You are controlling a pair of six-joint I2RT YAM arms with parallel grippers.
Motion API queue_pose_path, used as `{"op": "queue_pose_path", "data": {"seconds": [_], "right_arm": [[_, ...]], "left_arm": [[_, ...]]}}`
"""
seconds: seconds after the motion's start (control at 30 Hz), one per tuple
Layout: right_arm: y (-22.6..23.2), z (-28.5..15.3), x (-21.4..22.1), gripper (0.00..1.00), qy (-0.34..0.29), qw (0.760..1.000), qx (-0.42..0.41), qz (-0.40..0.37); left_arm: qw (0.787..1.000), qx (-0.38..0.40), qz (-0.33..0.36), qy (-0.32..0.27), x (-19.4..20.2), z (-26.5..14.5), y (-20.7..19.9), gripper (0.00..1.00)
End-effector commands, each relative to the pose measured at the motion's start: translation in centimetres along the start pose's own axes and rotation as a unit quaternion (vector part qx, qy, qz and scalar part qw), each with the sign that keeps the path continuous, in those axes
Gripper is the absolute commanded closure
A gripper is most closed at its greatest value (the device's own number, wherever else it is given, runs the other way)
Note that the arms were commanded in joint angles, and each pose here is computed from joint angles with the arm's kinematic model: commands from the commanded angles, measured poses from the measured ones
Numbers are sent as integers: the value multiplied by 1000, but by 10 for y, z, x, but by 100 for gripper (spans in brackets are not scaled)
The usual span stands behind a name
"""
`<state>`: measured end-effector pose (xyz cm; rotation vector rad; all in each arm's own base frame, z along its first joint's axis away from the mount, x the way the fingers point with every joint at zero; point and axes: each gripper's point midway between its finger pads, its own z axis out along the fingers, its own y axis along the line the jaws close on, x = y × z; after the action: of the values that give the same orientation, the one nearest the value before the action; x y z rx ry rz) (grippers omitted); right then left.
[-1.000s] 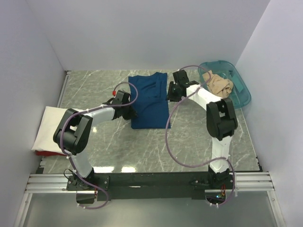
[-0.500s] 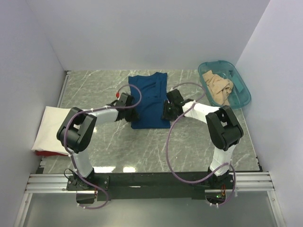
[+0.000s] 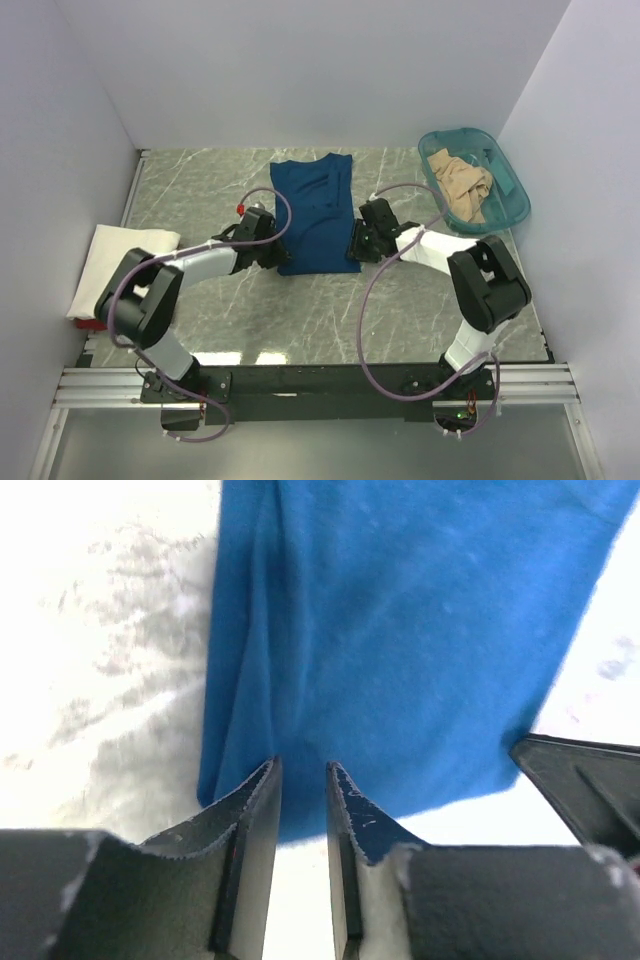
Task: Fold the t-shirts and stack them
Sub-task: Fold the tshirt
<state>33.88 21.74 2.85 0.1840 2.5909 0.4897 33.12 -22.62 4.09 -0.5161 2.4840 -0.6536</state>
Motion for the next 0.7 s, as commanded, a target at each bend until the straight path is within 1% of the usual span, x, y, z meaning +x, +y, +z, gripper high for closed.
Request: {"op": "queue_pose_path", "data": {"seconds": [0.0,0.13,0.2,0.43,0.47,0.6,0.67], "right_arm": [[3,-20,-7,55,-30,1000,-8,2],[0,-29,-6,55,-41,999,-9,8],[-3,-32,-6,55,-46,999,-8,9],[-10,-22,2,55,-34,999,4,9],[-12,-19,4,55,-28,1000,7,9],[-18,-16,9,55,-23,1000,17,7],[-21,-17,10,55,-22,999,23,4]], "left_arm": [[999,23,14,-21,-9,-23,-11,69],[999,37,10,-18,-4,-32,-11,73],[999,42,10,-18,-2,-34,-11,73],[1000,-8,8,-10,7,-16,17,73],[1000,-22,9,-1,12,-10,25,74],[999,-35,8,10,19,0,35,78],[999,-37,6,11,22,-2,38,78]]}}
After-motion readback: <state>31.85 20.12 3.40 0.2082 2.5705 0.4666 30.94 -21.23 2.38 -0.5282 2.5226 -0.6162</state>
